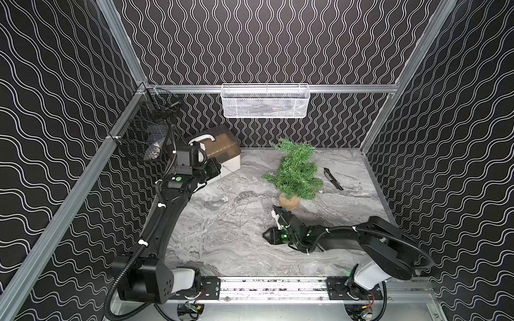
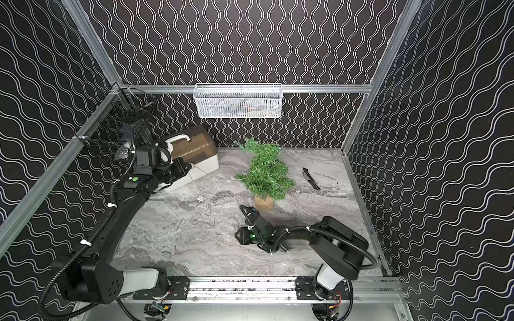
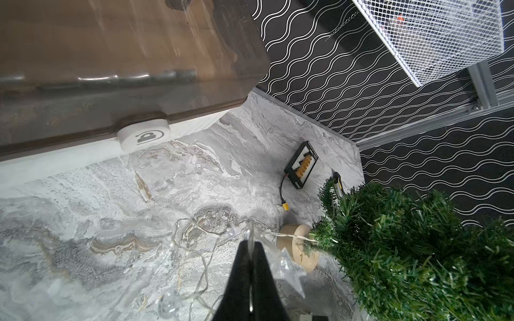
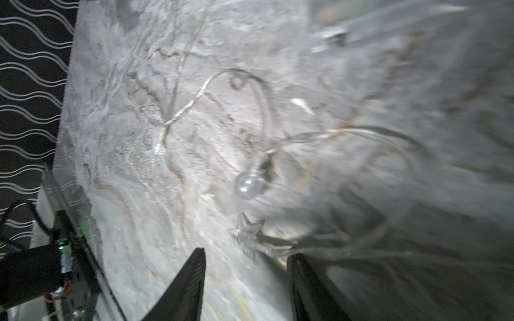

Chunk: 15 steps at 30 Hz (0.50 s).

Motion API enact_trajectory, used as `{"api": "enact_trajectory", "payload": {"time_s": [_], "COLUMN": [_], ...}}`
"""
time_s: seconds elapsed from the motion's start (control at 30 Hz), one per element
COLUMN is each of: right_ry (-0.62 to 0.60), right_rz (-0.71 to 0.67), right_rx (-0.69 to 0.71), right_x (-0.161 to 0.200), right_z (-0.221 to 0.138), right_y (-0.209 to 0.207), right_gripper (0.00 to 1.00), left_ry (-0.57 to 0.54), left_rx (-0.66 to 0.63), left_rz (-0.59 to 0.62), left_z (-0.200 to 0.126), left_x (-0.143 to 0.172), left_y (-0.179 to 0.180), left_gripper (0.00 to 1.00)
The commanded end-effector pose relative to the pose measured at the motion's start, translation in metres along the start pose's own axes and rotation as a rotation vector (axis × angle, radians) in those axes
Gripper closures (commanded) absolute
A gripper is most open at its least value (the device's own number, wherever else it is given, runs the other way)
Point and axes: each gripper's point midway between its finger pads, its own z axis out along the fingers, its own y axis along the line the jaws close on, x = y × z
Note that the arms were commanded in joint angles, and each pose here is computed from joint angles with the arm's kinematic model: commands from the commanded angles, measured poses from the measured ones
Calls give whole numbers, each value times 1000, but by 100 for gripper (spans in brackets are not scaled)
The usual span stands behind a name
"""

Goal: Remove string lights from the small christmas tree
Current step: Remove the light string from the Christmas tree.

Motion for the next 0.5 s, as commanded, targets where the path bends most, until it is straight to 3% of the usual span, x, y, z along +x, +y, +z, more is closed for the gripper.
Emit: {"api": "enact_trajectory", "payload": {"time_s": [0.0,0.1,0.23,0.47], "right_ry": [-31,-32,-82,-225], "right_rz": [-36,-60,-96,-68], "right_rx": [-161,-218,-190,22], "right_x": [-21,-30,-36,-30], "right_z": [13,15,-18,-95], "right_y": [48,67,66,-2], "right_gripper": [52,52,52,51], "left_ry": [-29,-28,-29,-60], "left_rx": [-20,-26,5,76], "left_rz": [26,28,21,13], "left_z": [-4,-4,-2,-7], "left_x": [-8,-10,-14,-29], "left_y": [1,3,-3,-23], "left_gripper": [100,100,100,100]}}
